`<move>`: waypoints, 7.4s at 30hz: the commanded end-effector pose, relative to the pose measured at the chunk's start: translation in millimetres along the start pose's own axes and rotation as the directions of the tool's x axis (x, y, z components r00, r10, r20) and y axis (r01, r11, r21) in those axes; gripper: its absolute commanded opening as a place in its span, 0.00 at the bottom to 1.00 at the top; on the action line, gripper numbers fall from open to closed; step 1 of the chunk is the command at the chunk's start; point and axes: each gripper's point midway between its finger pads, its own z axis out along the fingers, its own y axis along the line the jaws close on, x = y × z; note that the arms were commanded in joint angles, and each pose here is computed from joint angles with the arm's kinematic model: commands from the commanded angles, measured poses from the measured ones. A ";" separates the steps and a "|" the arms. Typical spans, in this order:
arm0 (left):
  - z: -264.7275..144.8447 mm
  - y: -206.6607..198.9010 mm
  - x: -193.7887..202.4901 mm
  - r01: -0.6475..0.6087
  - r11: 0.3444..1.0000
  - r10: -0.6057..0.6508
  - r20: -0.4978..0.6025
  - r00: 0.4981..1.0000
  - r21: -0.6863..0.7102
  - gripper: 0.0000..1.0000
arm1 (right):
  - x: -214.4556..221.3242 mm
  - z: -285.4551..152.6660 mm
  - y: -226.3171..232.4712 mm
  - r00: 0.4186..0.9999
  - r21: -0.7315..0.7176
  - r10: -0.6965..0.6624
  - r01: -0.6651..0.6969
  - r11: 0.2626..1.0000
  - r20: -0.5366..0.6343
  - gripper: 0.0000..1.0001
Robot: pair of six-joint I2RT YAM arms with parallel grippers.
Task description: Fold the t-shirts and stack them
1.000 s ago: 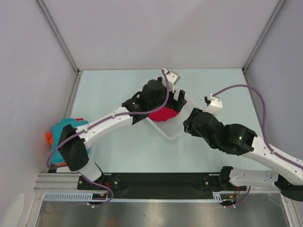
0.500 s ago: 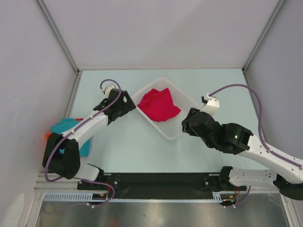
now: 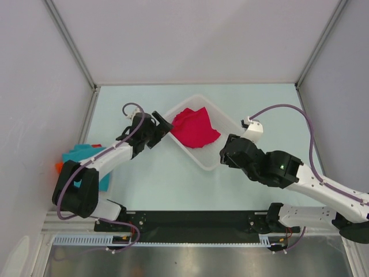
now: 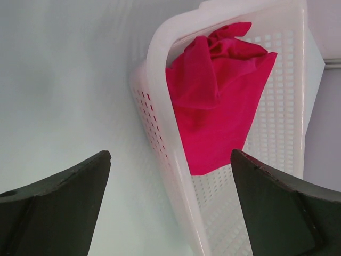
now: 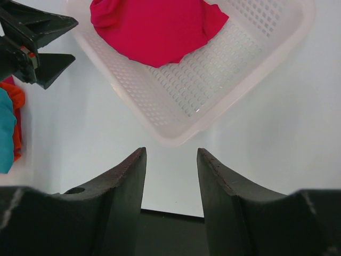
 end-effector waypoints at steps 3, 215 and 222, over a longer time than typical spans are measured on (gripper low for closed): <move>17.1 -8.4 19.0 0.078 0.990 -0.071 -0.066 0.995 0.113 0.99 | -4.0 0.5 1.5 1.000 0.001 0.020 -0.020 1.000 0.015 0.49; -206.8 -101.2 52.7 -0.401 0.456 0.566 0.089 0.819 0.795 1.00 | -95.9 143.8 -385.1 0.883 0.751 0.432 -0.411 0.517 0.185 0.71; -199.8 -105.0 45.3 -0.405 0.471 0.567 0.083 0.820 0.784 0.99 | -81.5 166.7 -401.6 0.877 0.762 0.456 -0.396 0.513 0.149 0.70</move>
